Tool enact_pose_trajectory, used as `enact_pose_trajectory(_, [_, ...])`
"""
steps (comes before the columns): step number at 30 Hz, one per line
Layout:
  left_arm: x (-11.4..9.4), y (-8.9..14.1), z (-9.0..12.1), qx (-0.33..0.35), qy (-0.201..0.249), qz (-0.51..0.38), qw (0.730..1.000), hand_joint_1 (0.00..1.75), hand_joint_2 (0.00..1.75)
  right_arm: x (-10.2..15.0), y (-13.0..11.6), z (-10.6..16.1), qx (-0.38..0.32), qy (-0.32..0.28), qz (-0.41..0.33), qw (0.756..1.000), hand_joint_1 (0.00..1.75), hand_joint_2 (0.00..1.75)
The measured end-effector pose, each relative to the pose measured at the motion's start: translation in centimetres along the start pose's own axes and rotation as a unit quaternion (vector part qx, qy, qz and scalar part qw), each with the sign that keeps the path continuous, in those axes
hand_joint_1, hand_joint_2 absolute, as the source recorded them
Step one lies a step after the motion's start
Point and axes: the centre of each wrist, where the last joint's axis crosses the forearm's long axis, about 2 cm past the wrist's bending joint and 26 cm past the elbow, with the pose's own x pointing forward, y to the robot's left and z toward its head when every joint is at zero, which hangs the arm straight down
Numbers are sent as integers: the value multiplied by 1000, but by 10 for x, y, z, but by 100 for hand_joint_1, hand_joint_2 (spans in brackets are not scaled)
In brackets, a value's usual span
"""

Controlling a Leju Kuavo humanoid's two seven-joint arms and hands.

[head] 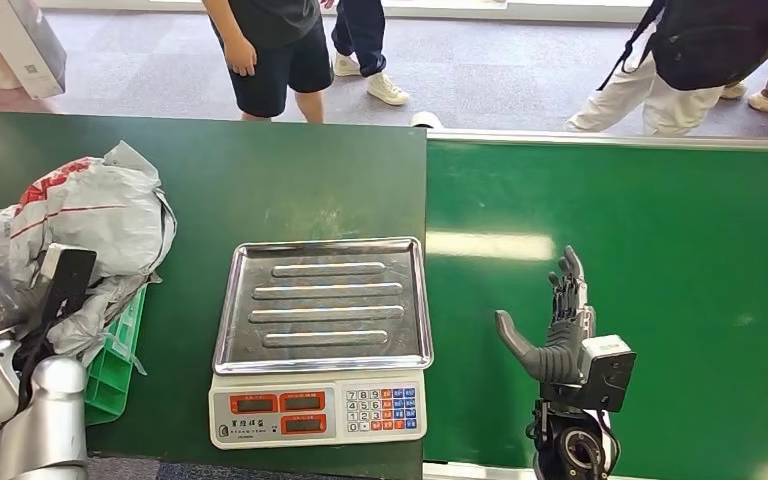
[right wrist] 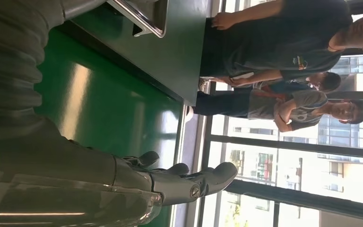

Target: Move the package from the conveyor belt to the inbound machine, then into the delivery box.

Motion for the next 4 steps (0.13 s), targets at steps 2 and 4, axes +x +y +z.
enact_pose_trajectory(2, [-2,3,0,8,6,0,1000,0,44,0,1,0,-1,0,0,1000,0,175])
enact_pose_trajectory(4, [-3,4,0,14,6,1,1000,0,0,0,1,0,-2,0,-1,1000,0,175])
